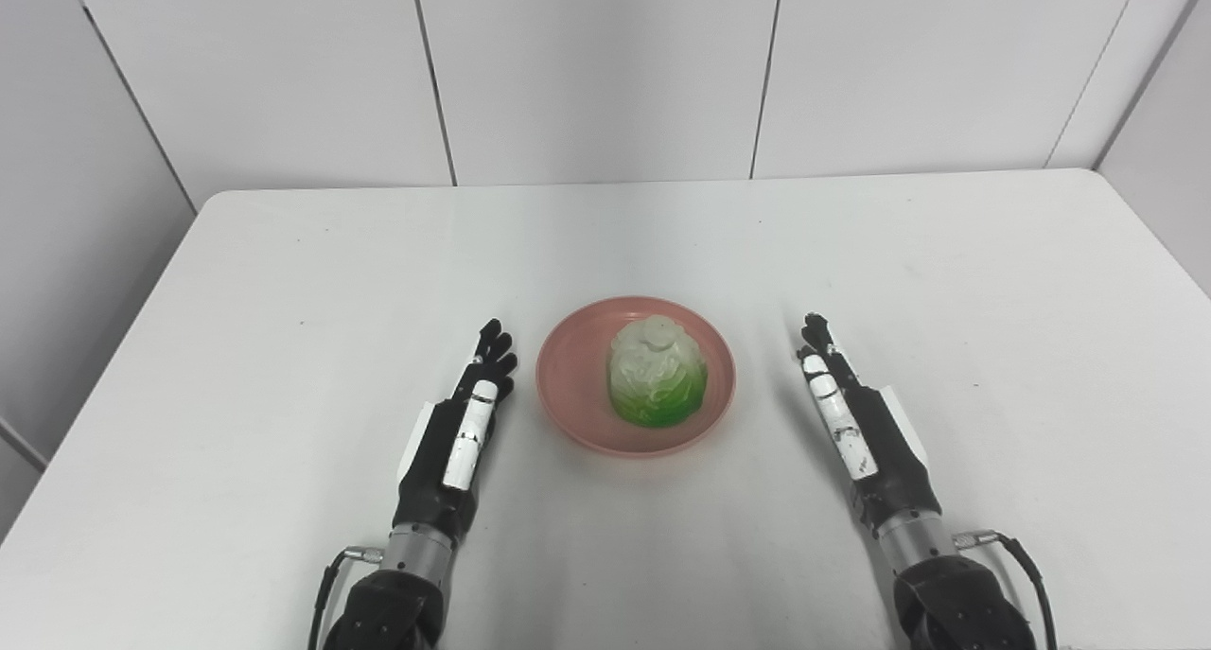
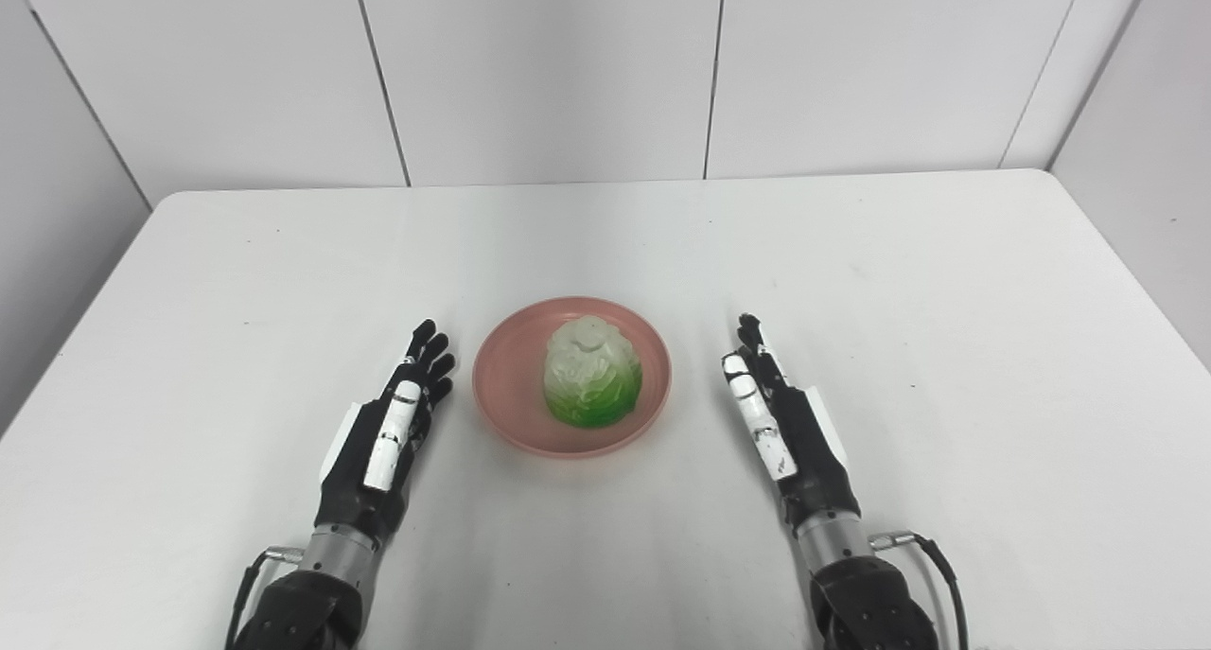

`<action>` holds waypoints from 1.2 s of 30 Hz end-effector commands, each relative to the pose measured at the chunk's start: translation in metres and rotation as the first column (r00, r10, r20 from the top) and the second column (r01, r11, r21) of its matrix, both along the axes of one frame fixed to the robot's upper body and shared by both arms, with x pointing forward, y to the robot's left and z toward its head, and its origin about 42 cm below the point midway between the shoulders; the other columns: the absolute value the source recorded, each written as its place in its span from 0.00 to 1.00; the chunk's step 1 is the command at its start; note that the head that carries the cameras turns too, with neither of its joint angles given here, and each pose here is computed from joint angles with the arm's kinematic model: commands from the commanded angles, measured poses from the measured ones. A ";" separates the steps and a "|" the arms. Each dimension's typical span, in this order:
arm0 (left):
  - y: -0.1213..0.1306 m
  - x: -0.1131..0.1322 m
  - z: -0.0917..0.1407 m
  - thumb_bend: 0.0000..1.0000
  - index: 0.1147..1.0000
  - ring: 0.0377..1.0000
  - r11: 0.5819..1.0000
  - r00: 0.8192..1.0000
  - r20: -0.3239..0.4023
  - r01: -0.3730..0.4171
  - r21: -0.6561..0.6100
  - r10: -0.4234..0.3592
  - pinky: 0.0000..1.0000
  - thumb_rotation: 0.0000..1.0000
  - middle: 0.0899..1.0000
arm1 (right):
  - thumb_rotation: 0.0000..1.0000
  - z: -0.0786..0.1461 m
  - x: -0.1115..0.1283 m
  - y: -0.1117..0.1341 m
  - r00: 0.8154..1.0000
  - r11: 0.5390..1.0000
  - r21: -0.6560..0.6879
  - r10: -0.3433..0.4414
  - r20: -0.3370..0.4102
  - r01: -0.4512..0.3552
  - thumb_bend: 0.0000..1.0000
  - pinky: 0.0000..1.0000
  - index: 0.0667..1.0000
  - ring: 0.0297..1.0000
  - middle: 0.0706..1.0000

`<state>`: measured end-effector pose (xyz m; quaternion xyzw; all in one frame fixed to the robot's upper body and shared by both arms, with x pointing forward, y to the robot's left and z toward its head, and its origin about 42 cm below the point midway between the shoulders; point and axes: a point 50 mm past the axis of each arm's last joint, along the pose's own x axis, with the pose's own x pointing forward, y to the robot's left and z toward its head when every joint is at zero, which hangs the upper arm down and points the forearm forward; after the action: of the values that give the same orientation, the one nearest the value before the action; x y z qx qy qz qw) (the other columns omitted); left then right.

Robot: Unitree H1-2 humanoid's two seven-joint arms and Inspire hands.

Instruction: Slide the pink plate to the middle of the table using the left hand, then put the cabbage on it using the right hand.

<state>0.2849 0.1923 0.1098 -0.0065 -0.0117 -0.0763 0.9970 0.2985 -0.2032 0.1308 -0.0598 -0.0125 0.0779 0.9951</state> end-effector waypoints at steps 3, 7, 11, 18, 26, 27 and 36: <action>0.007 0.004 -0.001 0.44 0.99 0.98 1.000 1.000 -0.005 -0.017 0.012 0.017 0.98 1.00 0.99 | 1.00 0.008 0.005 0.007 0.999 0.999 0.014 0.030 0.012 -0.030 0.22 1.00 0.98 0.98 0.99; 0.007 0.005 -0.001 0.44 0.99 0.98 1.000 1.000 -0.012 -0.020 0.004 0.020 0.98 1.00 0.99 | 1.00 0.007 0.006 0.007 0.999 0.999 0.007 0.031 0.013 -0.031 0.23 1.00 0.98 0.98 0.99; 0.007 0.004 -0.001 0.43 0.99 0.98 1.000 1.000 -0.013 -0.019 0.004 0.019 0.98 1.00 0.99 | 1.00 0.007 0.006 0.007 0.999 0.999 0.005 0.033 0.014 -0.033 0.22 1.00 0.98 0.98 0.99; 0.005 0.004 0.000 0.44 0.99 0.98 1.000 1.000 -0.010 -0.017 0.002 0.017 0.98 1.00 0.99 | 1.00 0.007 0.005 0.006 0.999 0.999 0.010 0.033 0.007 -0.033 0.22 1.00 0.98 0.98 0.99; 0.003 0.005 -0.003 0.44 1.00 0.98 1.000 1.000 -0.015 -0.008 -0.002 0.008 0.99 1.00 1.00 | 1.00 0.005 0.006 0.003 0.999 0.999 0.006 0.043 0.007 -0.043 0.23 1.00 0.99 0.98 0.99; 0.003 0.005 -0.003 0.44 1.00 0.98 1.000 1.000 -0.015 -0.007 -0.001 0.007 0.99 1.00 1.00 | 1.00 0.006 0.006 0.003 0.999 0.999 0.004 0.042 0.007 -0.042 0.22 1.00 0.99 0.98 0.99; 0.002 0.005 -0.004 0.44 1.00 0.98 1.000 1.000 -0.013 -0.008 0.013 0.008 0.98 1.00 0.99 | 1.00 0.005 0.005 0.002 0.999 0.999 0.003 0.040 0.013 -0.040 0.21 0.99 0.98 0.97 0.98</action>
<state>0.2859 0.1918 0.1093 -0.0060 -0.0153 -0.0788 0.9968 0.2992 -0.2060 0.1309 -0.0628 -0.0121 0.0857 0.9943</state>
